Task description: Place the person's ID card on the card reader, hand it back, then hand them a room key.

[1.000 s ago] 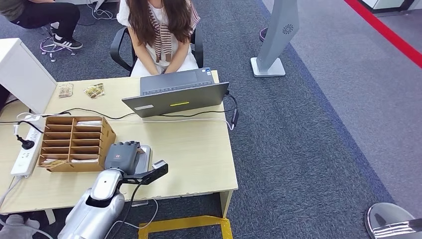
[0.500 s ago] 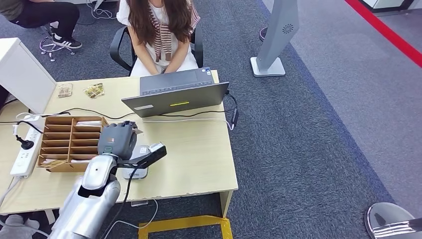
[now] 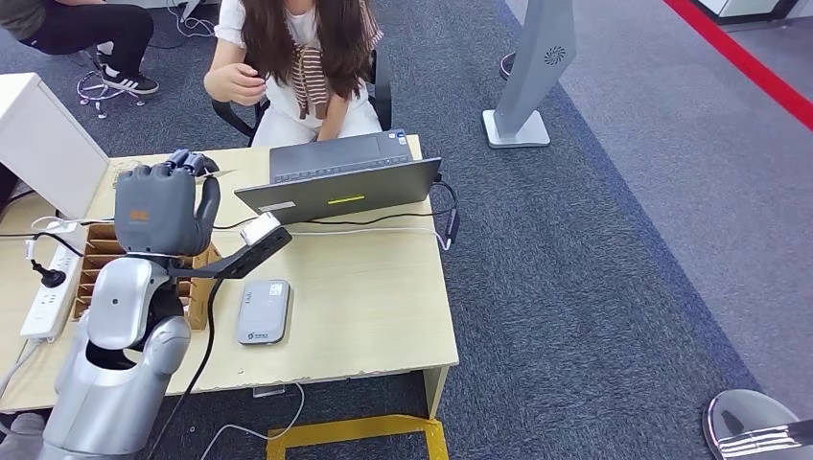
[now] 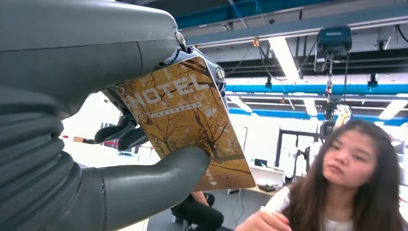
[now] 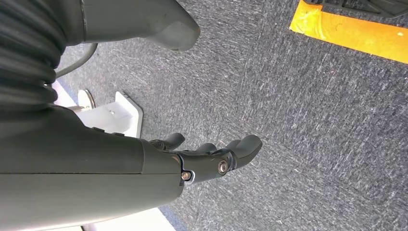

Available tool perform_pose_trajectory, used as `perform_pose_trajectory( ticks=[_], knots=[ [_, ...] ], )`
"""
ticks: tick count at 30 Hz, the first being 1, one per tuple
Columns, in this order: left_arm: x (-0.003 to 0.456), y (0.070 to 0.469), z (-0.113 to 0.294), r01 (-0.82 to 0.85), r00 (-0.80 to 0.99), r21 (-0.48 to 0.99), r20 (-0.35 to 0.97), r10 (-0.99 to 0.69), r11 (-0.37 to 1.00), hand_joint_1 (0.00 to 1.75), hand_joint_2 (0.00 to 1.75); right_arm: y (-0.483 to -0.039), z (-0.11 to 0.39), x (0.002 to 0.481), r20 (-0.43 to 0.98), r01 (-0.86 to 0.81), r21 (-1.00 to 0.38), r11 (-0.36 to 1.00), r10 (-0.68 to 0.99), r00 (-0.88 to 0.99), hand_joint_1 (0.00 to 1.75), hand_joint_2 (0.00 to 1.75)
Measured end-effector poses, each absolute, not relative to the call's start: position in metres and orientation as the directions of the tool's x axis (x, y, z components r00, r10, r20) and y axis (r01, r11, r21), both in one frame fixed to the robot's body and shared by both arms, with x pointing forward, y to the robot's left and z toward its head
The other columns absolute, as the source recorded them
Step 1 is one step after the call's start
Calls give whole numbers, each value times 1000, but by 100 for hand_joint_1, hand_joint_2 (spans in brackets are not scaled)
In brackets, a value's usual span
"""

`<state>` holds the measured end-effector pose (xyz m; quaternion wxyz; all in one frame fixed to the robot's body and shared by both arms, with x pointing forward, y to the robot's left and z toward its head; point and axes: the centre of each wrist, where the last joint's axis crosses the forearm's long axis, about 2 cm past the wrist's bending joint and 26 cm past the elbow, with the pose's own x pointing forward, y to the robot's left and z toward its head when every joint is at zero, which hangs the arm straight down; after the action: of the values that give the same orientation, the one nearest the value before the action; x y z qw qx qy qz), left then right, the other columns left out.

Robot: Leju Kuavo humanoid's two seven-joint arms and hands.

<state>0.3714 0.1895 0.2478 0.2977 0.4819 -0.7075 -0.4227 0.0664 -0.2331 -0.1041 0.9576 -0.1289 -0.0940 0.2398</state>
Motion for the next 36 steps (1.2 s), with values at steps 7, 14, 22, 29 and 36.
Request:
perform_pose_trajectory(
  ticks=[7, 14, 22, 29, 36],
  knots=[
    [393, 200, 269, -495, -248, 865, -46, -968, 86, 175, 175, -233, -104, 68, 109, -459, -278, 844, 502, 858, 0, 175],
    [457, 234, 284, -438, -41, 892, -144, -989, -112, 175, 175, -231, -102, 80, 121, -497, -244, 833, 535, 836, 0, 175],
    [473, 251, 266, -324, -4, 931, -176, -984, -166, 175, 175, -231, -101, 83, 123, -498, -245, 832, 536, 835, 0, 175],
    [473, 253, 252, -273, -2, 946, -182, -983, -175, 175, 175, -231, -101, 83, 124, -497, -244, 833, 535, 835, 0, 175],
    [473, 252, 249, -261, -5, 950, -180, -984, -172, 42, 175, -231, -101, 83, 124, -496, -244, 834, 534, 837, 0, 175]
  ],
)
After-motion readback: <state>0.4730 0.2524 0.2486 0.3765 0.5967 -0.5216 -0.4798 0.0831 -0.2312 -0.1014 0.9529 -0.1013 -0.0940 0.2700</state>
